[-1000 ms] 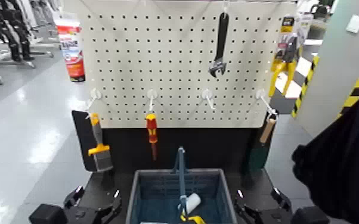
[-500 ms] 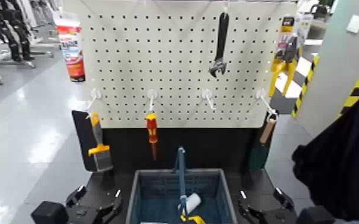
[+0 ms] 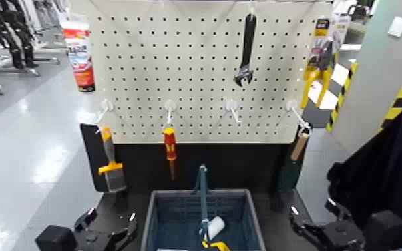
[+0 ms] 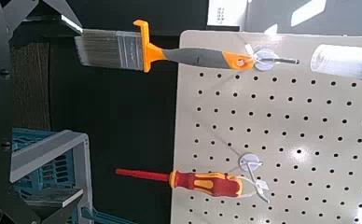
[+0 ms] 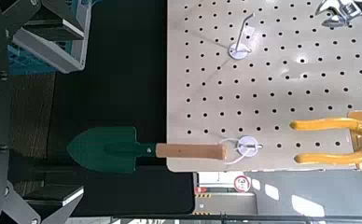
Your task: Put the tool with the wooden handle into the crate.
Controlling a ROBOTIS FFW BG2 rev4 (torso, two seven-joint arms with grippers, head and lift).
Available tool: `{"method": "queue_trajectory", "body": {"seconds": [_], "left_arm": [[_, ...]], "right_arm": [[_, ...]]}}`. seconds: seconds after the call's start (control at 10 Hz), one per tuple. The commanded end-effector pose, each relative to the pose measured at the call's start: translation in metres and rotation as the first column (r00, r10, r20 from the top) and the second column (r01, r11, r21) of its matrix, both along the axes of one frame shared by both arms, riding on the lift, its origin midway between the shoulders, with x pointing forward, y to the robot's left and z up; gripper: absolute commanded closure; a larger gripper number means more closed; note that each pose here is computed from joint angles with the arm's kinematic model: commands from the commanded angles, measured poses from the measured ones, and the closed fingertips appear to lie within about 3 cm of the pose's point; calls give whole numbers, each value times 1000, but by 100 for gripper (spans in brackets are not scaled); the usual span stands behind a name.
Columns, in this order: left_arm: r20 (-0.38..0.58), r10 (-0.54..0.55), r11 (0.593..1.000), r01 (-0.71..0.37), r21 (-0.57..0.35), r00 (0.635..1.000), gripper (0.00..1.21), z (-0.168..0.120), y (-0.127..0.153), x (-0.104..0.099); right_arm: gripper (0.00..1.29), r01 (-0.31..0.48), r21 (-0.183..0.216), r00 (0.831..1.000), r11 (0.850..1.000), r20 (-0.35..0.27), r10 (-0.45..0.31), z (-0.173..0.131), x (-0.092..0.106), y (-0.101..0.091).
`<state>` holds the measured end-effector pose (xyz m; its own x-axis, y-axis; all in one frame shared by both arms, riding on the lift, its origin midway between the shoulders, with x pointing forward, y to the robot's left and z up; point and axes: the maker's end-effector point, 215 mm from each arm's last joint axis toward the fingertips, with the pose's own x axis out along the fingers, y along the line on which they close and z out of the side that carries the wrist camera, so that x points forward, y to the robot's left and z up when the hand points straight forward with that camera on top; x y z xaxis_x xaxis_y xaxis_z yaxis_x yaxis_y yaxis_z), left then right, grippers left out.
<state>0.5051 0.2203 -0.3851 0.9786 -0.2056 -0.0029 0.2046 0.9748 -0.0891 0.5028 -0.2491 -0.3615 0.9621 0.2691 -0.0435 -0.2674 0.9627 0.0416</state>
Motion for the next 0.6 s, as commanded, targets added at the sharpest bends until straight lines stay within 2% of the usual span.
{"method": "queue_trajectory", "body": {"seconds": [0.1,0.6], "left_arm": [[1,-1,1000,1,-2,1000,10,0,0,0],[3,-3,1000,3,-7,1000,10,1,-2,0]], "right_arm": [[14,-31,-45,999,998,-31,30,11,11,-31],[14,-130,-108,990,986,-74,122,32,33,-61]]}}
